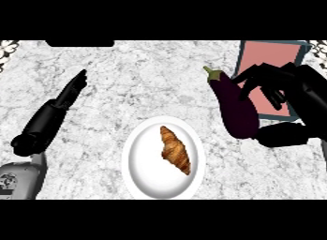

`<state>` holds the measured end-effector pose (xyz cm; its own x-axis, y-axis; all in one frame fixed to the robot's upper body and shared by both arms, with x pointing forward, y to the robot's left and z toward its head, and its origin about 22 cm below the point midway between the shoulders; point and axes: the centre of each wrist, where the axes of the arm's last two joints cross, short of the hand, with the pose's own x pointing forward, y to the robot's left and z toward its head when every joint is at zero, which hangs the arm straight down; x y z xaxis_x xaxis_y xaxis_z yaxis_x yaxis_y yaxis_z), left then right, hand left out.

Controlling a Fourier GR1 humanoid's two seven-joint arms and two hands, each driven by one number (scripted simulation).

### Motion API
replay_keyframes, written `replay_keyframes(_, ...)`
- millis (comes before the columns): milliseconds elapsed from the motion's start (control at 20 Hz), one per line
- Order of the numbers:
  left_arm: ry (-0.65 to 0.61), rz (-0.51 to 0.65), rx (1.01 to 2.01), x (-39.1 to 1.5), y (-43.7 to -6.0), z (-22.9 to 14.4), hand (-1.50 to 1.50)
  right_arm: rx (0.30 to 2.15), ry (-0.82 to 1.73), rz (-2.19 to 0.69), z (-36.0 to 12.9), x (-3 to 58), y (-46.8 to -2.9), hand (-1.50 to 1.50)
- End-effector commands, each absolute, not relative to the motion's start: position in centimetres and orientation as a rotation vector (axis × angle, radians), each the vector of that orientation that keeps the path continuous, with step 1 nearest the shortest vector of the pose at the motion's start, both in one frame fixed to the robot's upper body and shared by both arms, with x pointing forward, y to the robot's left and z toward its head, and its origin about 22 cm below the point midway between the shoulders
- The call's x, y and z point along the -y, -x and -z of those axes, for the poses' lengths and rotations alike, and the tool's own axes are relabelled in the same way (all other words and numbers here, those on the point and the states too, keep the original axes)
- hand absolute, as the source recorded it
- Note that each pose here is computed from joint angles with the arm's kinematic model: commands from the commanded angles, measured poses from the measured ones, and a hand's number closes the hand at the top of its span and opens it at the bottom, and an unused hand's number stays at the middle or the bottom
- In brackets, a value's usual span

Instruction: Pick the eggplant from the plate and place it in the cardboard box

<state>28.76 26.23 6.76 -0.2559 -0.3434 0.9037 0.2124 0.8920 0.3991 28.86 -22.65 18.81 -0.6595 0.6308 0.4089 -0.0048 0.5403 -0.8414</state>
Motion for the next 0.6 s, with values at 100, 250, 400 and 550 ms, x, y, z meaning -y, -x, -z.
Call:
replay_keyframes(100, -0.086, 0.544, 1.756, -26.9, -28.6, -6.4, 0.0, 1.974, 0.561, -0.985, -20.8, 26.5, -33.7, 1.5)
replay_keyframes(250, -0.082, 0.545, 1.757, -24.7, -29.1, -6.2, 0.0, 1.902, 0.731, -1.144, -19.5, 28.0, -36.0, 1.5)
replay_keyframes(400, -0.083, 0.532, 1.746, -27.6, -30.4, -6.5, 0.0, 1.793, 0.732, -1.275, -19.2, 27.6, -37.9, 1.5)
replay_keyframes(550, -0.063, 0.556, 1.768, -25.4, -29.3, -7.7, 0.0, 1.574, 0.68, -1.338, -19.8, 31.4, -39.3, 1.5)
